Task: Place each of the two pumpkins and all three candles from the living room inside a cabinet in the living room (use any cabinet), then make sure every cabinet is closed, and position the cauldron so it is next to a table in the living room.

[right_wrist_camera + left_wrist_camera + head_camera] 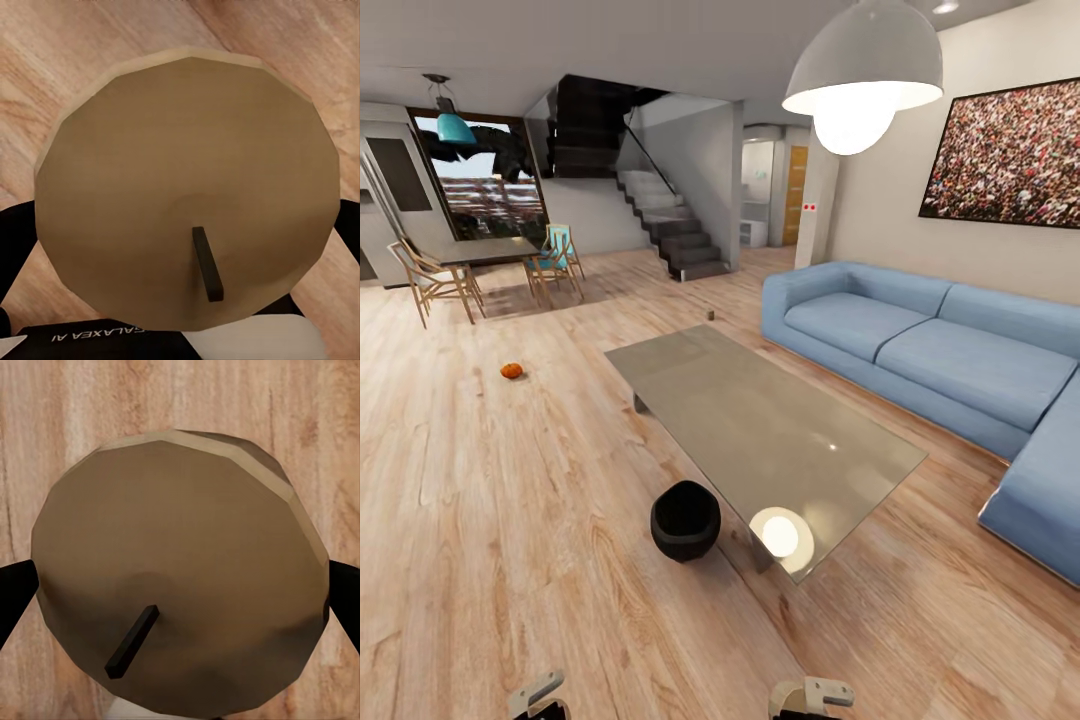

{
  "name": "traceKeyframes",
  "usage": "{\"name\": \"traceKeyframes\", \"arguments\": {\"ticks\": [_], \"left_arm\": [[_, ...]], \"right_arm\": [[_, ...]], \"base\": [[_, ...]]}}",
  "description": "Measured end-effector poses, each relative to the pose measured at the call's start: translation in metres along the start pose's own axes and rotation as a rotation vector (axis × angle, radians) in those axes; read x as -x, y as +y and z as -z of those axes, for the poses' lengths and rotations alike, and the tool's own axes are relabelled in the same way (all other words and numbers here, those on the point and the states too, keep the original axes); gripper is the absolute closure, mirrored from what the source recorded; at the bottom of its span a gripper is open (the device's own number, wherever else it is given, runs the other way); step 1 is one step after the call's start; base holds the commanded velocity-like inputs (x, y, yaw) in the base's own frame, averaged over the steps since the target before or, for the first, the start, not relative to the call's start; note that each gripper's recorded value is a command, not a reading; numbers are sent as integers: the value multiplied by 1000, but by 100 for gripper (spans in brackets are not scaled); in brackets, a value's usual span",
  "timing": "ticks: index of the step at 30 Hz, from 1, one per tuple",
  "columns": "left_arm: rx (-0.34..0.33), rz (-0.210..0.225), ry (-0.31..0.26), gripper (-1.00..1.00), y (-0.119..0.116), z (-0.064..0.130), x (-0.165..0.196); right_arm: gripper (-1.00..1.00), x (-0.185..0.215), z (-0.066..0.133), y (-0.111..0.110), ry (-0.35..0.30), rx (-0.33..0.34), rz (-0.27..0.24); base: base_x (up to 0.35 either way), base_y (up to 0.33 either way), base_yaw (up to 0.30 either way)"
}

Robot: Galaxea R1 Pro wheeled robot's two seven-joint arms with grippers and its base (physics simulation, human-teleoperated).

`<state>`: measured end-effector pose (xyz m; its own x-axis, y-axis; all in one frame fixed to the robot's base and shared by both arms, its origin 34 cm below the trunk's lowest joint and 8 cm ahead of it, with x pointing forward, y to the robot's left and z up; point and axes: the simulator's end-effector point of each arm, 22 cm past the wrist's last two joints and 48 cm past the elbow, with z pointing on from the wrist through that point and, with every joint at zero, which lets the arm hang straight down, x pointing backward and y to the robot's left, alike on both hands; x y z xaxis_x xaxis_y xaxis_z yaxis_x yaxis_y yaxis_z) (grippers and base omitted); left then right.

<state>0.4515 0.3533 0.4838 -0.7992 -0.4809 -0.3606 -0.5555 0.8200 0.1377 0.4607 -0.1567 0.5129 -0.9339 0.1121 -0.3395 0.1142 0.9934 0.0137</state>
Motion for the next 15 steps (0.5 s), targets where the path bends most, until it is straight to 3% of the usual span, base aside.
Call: {"name": "traceKeyframes", "arguments": {"ticks": [10,15], "left_arm": [[-1,1,2,100,0,0,-1],[0,1,2,100,-1,0,-1]], "right_arm": [[100,-2,0,0,8,0,-1],[100,-4,2,12,14,14,-5]], "base": [[0,-11,2],[-27,-197,209]]}}
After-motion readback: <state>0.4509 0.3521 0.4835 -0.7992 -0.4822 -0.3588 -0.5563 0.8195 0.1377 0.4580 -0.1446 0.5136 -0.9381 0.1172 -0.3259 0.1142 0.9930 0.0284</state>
